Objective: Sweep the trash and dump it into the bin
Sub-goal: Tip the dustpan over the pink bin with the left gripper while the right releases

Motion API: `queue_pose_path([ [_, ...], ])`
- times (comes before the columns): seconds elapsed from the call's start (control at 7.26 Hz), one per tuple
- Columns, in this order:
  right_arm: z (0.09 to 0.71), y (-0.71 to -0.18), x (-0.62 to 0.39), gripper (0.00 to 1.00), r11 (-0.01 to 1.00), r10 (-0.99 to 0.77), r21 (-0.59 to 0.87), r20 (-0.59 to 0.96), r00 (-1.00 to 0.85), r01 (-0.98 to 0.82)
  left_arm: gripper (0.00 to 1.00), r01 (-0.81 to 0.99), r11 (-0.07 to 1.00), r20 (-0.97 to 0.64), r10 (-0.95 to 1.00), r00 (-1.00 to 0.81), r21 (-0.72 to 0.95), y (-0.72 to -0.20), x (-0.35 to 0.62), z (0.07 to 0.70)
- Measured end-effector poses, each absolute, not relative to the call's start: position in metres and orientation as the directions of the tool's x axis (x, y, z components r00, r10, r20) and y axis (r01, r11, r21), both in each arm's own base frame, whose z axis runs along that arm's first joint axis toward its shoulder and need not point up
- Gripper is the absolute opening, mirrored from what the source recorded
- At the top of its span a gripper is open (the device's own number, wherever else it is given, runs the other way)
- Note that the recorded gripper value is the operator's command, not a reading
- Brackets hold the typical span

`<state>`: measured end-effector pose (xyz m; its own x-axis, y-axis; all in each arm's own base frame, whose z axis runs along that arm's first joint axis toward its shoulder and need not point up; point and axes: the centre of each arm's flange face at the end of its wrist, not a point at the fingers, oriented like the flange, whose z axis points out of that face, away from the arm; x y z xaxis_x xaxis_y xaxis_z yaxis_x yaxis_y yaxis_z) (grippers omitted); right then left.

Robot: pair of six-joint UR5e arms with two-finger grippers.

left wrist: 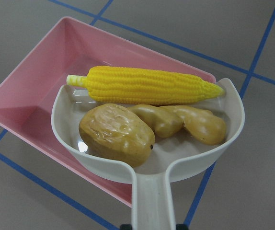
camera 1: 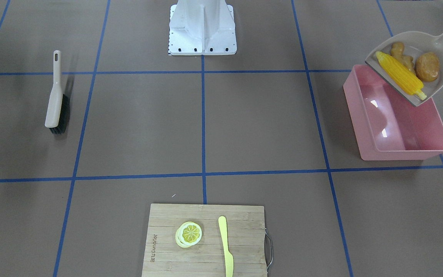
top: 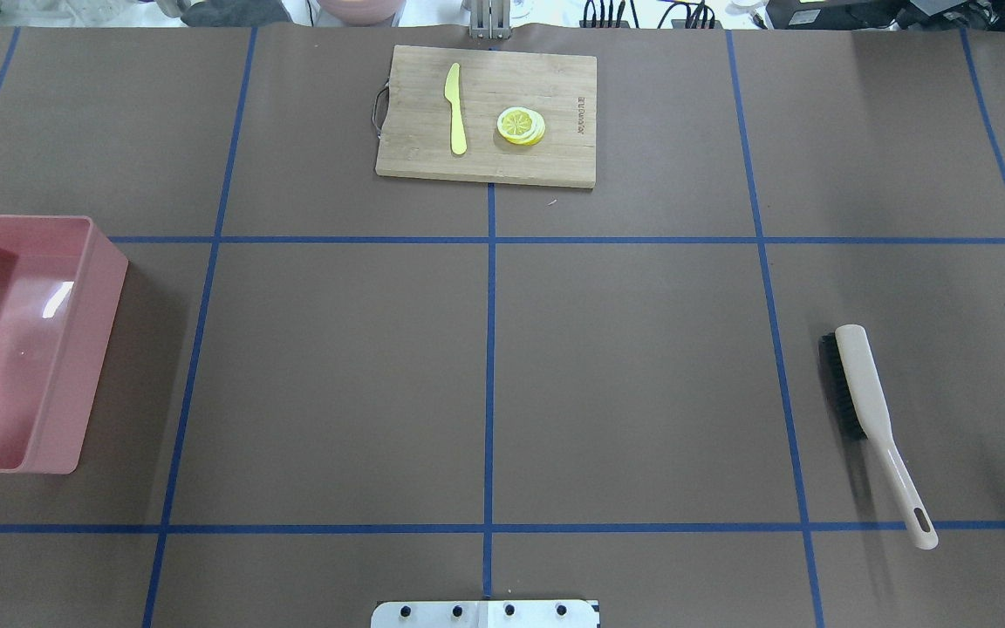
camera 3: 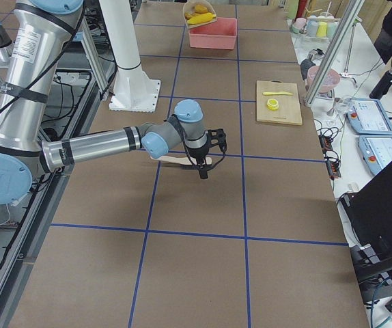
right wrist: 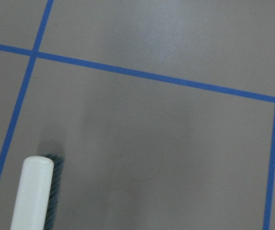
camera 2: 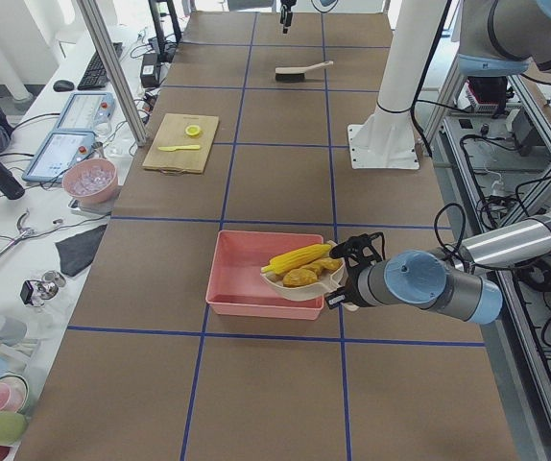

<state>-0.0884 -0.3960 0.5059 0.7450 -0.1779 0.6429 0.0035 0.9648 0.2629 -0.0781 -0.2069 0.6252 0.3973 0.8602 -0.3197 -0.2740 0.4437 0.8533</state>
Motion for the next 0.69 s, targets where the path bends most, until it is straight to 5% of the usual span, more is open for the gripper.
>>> queue_pose_path([
  [0.69, 0.556, -0.432, -0.029, 1.0, 0.982, 0.004, 0.149, 0.588, 0.809, -0.113, 0.0, -0.39, 0.488, -0.316, 0.847, 0.428, 0.781, -0.232, -0.109, 0.613],
])
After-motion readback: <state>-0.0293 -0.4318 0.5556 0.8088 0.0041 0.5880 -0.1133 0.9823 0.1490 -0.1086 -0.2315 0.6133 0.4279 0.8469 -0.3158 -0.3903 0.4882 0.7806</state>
